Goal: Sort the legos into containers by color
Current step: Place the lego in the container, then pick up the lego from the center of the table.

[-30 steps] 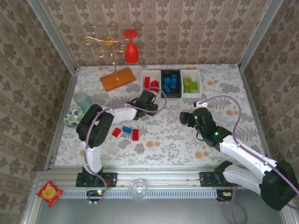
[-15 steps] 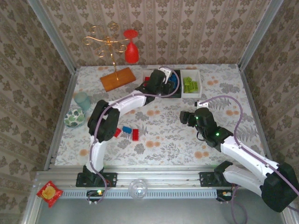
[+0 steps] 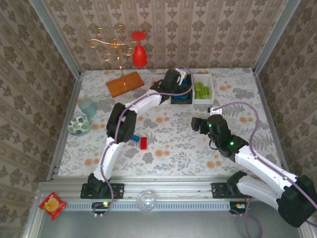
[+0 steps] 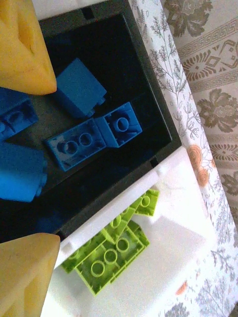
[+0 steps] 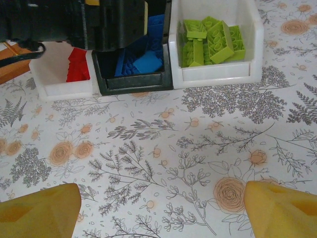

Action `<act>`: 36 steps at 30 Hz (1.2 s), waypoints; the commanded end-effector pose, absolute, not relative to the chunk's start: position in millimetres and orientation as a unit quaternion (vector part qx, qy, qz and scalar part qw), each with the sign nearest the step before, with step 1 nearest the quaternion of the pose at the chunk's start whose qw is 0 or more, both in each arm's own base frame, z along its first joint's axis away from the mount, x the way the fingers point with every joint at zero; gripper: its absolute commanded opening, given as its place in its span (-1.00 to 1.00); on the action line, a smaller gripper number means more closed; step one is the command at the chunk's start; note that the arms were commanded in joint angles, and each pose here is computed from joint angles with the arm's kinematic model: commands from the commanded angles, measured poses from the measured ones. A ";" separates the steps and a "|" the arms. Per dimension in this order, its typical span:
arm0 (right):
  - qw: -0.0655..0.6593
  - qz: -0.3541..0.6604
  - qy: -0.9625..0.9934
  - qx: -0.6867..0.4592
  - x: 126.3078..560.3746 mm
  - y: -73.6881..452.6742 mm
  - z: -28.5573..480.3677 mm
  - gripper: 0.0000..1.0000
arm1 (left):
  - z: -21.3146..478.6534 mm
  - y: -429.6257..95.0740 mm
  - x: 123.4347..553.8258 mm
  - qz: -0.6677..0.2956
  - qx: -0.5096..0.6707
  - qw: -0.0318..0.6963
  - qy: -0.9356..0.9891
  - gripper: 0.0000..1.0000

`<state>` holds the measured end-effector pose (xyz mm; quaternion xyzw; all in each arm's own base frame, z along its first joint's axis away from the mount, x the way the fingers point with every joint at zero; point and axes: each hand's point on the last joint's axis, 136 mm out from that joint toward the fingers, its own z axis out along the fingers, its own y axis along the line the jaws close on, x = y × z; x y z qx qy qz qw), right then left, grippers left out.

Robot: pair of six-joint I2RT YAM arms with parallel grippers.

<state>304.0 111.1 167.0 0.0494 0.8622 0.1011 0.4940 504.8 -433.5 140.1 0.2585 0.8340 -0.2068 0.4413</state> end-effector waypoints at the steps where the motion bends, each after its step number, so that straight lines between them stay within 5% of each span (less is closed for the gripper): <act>1: 0.495 0.108 0.860 0.054 301.1 112.2 168.3 0.74 | 202.1 -412.4 482.1 -0.227 0.262 0.466 0.814 0.52; 9: 0.474 0.144 0.869 0.010 296.2 143.2 167.7 0.74 | 185.5 -289.7 399.7 -0.158 0.208 0.440 0.859 0.53; 16: 0.448 0.152 0.880 -0.042 290.2 176.0 155.9 0.74 | 117.9 -179.7 308.7 -0.083 0.144 0.323 0.932 0.57; 24: 0.435 0.153 0.886 -0.048 292.7 184.3 144.9 0.74 | 83.1 -161.1 256.3 -0.111 0.155 0.213 0.958 0.53; 36: 0.445 0.141 0.883 -0.045 289.2 174.9 147.7 0.76 | 52.8 -150.7 266.5 -0.059 0.151 0.176 0.971 0.29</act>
